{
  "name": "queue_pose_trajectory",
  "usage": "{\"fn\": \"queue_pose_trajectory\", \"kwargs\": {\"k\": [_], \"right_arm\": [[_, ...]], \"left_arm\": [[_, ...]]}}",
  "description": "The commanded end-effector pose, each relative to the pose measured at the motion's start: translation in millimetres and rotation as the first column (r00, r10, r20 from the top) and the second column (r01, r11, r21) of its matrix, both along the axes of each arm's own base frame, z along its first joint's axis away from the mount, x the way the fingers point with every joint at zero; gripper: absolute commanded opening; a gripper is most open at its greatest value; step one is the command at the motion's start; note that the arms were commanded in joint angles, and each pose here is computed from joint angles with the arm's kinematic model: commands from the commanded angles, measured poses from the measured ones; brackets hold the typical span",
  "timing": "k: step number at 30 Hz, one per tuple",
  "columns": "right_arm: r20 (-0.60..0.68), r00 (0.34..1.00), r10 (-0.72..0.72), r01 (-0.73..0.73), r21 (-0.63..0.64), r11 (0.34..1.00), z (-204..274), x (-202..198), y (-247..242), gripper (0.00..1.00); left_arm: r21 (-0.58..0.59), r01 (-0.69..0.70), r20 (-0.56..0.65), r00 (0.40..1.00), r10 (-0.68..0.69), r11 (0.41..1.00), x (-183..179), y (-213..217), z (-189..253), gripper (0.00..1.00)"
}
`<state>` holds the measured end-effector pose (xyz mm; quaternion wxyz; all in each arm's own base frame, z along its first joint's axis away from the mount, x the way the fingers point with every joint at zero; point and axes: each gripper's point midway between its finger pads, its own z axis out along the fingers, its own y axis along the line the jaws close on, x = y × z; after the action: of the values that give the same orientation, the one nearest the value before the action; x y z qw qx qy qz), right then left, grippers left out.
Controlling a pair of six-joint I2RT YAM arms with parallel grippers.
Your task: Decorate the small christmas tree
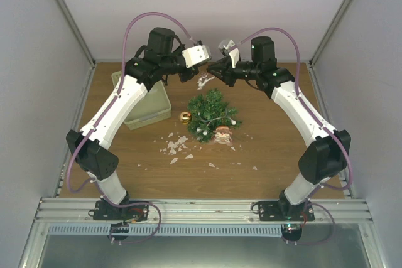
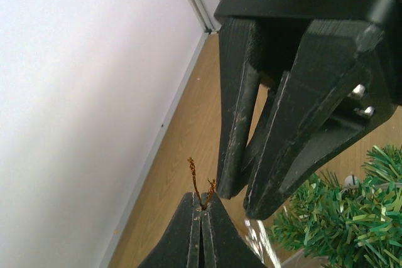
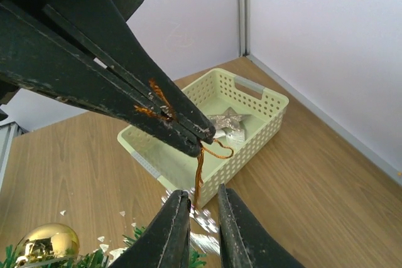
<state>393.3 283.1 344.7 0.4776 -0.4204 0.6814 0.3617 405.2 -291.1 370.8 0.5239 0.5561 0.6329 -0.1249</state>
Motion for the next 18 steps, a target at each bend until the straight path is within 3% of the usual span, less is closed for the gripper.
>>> {"fn": "queue_pose_trajectory", "kwargs": {"k": [1, 18], "right_arm": [[0.012, 0.999, 0.030, -0.030, 0.021, 0.999, 4.2, 1.2, 10.9, 0.16], [0.011, 0.999, 0.033, -0.033, 0.016, 0.999, 4.1, 3.3, 12.9, 0.09]], "left_arm": [[-0.032, 0.015, 0.047, 0.999, -0.014, 0.999, -0.9, -8.9, 18.5, 0.00], [-0.020, 0.014, 0.050, 0.999, -0.013, 1.000, -2.2, -9.7, 16.1, 0.00]]}}
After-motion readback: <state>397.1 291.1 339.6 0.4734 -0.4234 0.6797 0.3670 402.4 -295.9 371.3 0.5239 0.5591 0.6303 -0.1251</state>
